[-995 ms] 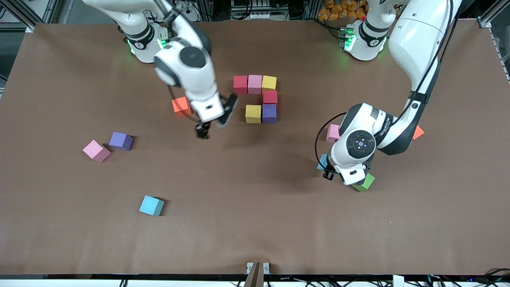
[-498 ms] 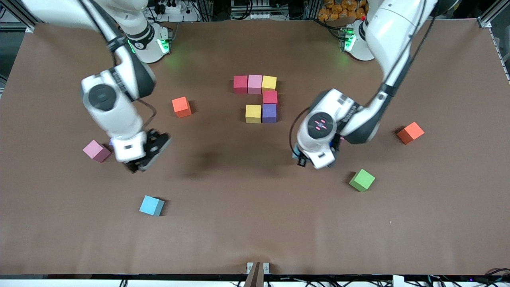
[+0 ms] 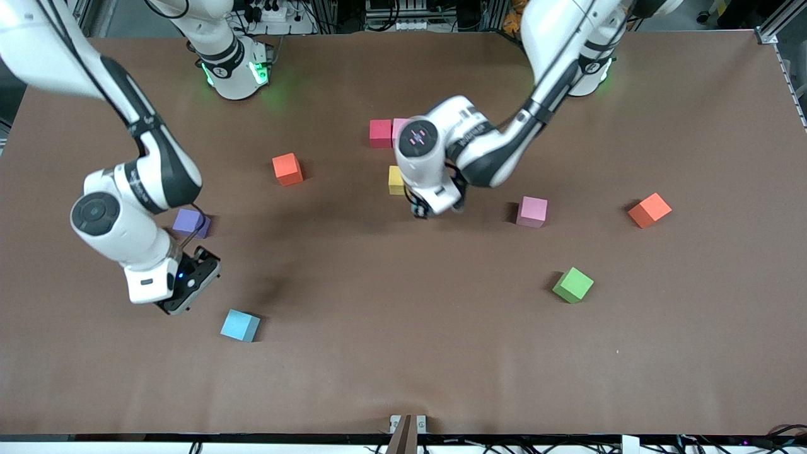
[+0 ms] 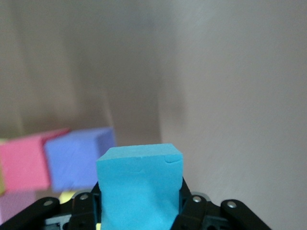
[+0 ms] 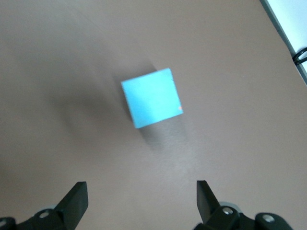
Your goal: Form number 2 with 11 blocks
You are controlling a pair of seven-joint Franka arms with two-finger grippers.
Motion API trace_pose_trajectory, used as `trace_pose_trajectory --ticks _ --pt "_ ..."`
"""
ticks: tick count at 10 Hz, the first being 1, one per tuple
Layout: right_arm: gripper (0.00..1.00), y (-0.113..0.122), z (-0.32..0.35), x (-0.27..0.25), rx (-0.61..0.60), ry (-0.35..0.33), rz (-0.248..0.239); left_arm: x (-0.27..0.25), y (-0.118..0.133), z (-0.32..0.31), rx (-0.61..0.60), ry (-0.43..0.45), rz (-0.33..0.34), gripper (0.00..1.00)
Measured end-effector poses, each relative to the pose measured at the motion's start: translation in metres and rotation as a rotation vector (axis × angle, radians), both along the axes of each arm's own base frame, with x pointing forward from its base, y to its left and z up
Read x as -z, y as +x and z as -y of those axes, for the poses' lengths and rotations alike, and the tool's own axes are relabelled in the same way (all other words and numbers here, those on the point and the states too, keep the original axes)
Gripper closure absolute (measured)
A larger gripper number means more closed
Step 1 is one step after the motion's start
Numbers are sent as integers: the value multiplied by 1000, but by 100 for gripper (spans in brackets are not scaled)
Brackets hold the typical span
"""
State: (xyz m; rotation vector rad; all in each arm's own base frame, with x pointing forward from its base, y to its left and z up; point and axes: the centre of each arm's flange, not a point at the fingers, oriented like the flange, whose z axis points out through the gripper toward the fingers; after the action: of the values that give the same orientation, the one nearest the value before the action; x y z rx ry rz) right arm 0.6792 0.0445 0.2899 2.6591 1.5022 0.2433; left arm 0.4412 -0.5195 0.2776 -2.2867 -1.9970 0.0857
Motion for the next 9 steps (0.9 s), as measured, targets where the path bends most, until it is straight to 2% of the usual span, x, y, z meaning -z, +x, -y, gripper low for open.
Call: trace_pose_trajectory --ticks 2,3,7,9 --pt "0 20 -2 15 -84 23 20 -3 -47 38 -12 -18 -32 44" --pt "0 28 -17 18 -103 30 29 -2 -62 49 -15 -14 -35 44" --pt "0 45 -34 25 -184 6 47 -11 -75 72 -54 -37 -24 44" --pt "0 47 -28 38 -210 2 34 1 -77 80 -63 -44 -29 44"
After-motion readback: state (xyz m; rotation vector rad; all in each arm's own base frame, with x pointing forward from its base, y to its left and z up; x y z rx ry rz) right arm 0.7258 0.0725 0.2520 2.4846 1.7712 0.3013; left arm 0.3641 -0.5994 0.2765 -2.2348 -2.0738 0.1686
